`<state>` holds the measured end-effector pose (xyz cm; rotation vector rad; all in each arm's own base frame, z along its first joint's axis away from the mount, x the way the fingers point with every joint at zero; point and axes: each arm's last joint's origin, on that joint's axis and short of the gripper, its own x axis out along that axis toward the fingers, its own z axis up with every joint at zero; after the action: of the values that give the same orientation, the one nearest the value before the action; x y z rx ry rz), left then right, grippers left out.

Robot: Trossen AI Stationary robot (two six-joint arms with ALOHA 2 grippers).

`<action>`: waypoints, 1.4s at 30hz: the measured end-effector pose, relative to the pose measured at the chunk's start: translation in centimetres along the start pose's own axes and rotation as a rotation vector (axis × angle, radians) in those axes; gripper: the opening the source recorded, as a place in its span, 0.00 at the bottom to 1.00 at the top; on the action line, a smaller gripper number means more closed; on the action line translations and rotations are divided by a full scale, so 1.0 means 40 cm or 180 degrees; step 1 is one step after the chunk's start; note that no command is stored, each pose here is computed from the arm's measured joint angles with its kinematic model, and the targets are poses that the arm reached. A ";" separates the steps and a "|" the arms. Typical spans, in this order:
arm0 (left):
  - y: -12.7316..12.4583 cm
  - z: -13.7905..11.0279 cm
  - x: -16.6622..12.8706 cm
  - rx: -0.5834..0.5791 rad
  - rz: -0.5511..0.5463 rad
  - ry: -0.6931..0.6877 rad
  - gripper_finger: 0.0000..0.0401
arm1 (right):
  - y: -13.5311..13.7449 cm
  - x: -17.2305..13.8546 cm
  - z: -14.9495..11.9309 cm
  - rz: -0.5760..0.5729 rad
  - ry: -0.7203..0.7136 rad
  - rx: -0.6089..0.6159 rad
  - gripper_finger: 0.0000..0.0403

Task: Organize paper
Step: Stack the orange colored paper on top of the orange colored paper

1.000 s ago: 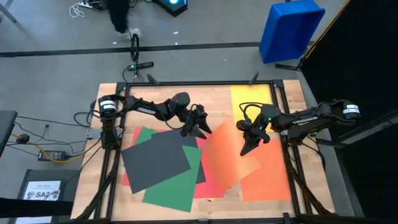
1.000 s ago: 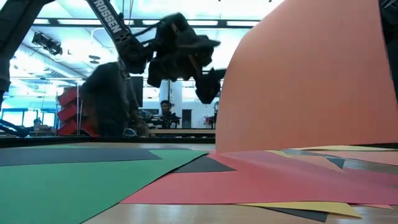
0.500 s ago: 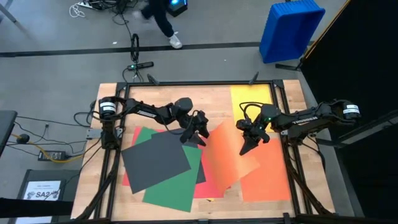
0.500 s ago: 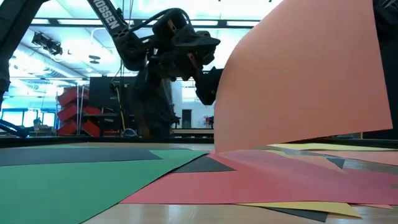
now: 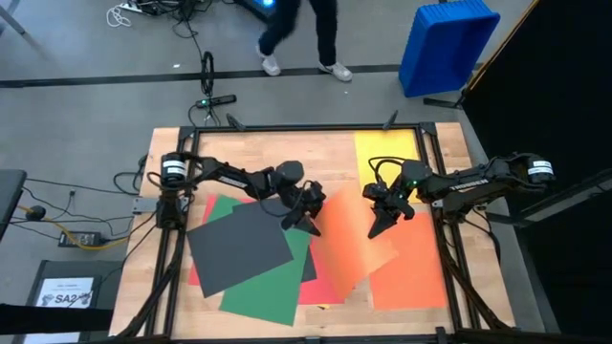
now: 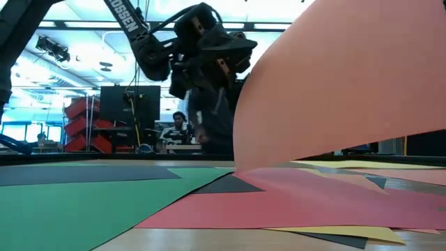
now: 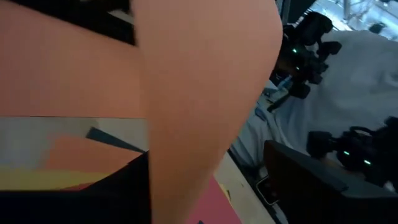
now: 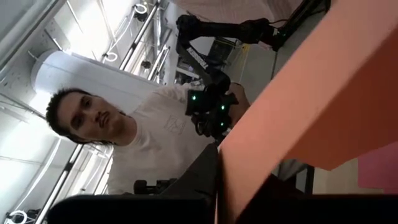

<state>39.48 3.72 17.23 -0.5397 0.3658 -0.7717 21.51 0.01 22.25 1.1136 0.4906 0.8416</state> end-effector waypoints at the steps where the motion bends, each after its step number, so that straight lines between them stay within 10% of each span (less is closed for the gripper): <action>1: 0.005 0.000 0.012 -0.0004 -0.0040 0.0023 0.57 | 0.000 0.000 0.000 -0.0001 -0.0002 0.0001 0.00; 10: 0.032 -0.001 0.045 -0.0185 -0.0183 0.0116 0.46 | -0.001 0.000 -0.001 0.0000 0.0021 0.0009 0.00; 23: 0.051 0.009 0.009 -0.0306 -0.0265 0.0137 0.02 | -0.002 -0.006 0.002 -0.0007 0.0019 -0.0052 0.00; 42: 0.060 0.013 -0.006 -0.0356 -0.0278 0.0133 0.00 | -0.015 -0.086 0.046 -0.0174 -0.0299 -0.0253 0.15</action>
<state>40.91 5.49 16.29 -0.6486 0.4279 -0.8513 20.95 -3.92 22.20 1.0571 0.4044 0.7514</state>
